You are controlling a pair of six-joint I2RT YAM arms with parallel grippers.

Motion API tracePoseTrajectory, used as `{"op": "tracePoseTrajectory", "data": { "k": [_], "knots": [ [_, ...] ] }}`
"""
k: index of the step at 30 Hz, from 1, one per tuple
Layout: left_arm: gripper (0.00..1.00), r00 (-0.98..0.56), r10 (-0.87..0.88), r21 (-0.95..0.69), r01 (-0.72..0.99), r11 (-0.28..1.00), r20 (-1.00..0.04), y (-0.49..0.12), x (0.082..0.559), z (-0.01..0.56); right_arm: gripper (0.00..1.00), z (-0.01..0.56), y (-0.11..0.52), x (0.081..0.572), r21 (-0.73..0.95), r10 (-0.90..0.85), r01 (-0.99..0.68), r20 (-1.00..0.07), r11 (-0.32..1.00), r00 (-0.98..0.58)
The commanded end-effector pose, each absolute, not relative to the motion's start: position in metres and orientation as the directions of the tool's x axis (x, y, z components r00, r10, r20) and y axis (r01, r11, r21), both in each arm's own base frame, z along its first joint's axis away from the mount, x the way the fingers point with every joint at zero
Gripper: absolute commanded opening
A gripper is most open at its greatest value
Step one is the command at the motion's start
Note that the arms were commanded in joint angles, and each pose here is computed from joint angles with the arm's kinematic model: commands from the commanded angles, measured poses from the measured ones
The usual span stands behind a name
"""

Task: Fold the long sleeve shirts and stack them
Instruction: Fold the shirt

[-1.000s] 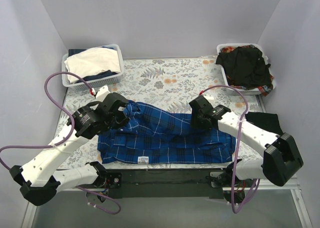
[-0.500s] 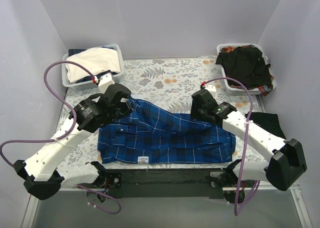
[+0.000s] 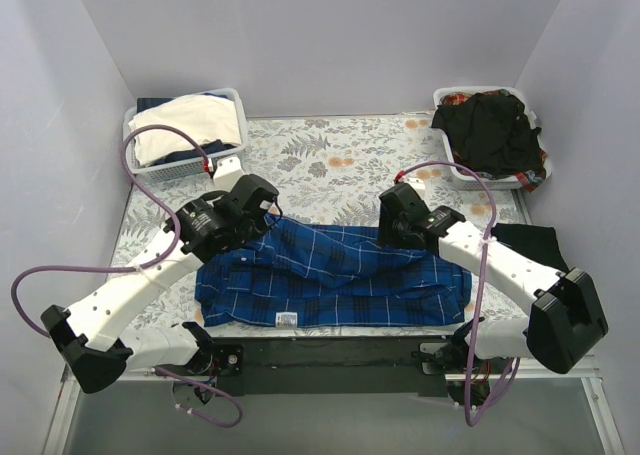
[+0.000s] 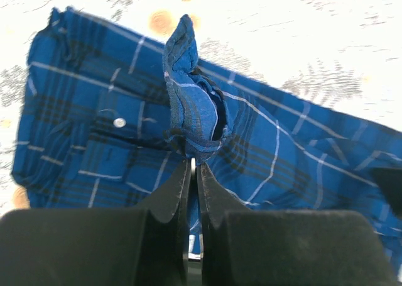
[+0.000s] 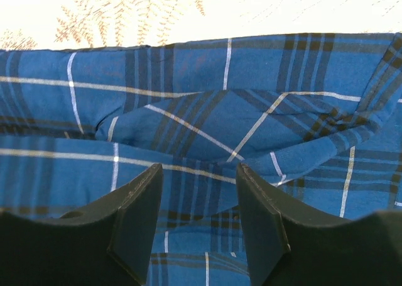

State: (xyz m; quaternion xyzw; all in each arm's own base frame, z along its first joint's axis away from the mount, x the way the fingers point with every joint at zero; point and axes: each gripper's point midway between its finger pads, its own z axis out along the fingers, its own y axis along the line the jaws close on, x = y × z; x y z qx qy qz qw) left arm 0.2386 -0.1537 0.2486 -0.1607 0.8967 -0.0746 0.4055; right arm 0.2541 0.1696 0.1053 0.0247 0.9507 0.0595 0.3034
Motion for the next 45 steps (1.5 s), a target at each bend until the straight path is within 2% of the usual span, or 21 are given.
{"op": "tracePoseTrajectory", "data": {
  "k": [1, 5, 9, 20, 27, 30, 39, 45],
  "knots": [
    [0.0, -0.579, -0.364, -0.209, -0.318, 0.925, -0.729, -0.133, 0.238, 0.236, 0.58, 0.118, 0.172, 0.249, 0.177, 0.084, -0.027, -0.592, 0.984, -0.802],
    [0.0, -0.549, -0.373, -0.162, -0.394, 0.905, -0.748, -0.112, 0.235, 0.231, 0.58, 0.108, 0.174, 0.232, 0.212, 0.073, -0.055, -0.551, 0.976, -0.831],
    [0.0, -0.518, -0.383, -0.171, -0.41, 0.896, -0.765, -0.106, 0.235, 0.241, 0.57, 0.084, 0.169, 0.223, 0.176, 0.05, -0.045, -0.502, 0.983, -0.863],
    [0.0, -0.507, -0.377, -0.14, -0.445, 0.885, -0.775, -0.095, 0.239, 0.238, 0.54, 0.046, 0.169, 0.249, 0.06, 0.019, -0.01, -0.469, 0.998, -0.883],
    [0.0, -0.576, -0.391, -0.072, -0.497, 0.865, -0.718, -0.071, 0.237, 0.191, 0.52, 0.04, 0.162, 0.242, 0.04, 0.028, 0.011, -0.437, 0.999, -0.899],
    [0.0, -0.595, -0.408, -0.093, -0.487, 0.868, -0.692, -0.067, 0.245, 0.167, 0.52, 0.037, 0.157, 0.236, 0.039, 0.031, 0.016, -0.435, 0.999, -0.9],
    [0.0, -0.612, -0.395, -0.141, -0.421, 0.896, -0.685, -0.079, 0.299, 0.147, 0.52, 0.028, 0.154, 0.234, 0.017, 0.034, 0.03, -0.414, 0.999, -0.91],
    [0.0, -0.659, -0.398, -0.073, -0.463, 0.884, -0.638, -0.067, 0.296, 0.114, 0.52, 0.034, 0.158, 0.239, 0.03, 0.04, 0.03, -0.428, 0.999, -0.903]
  ]
}}
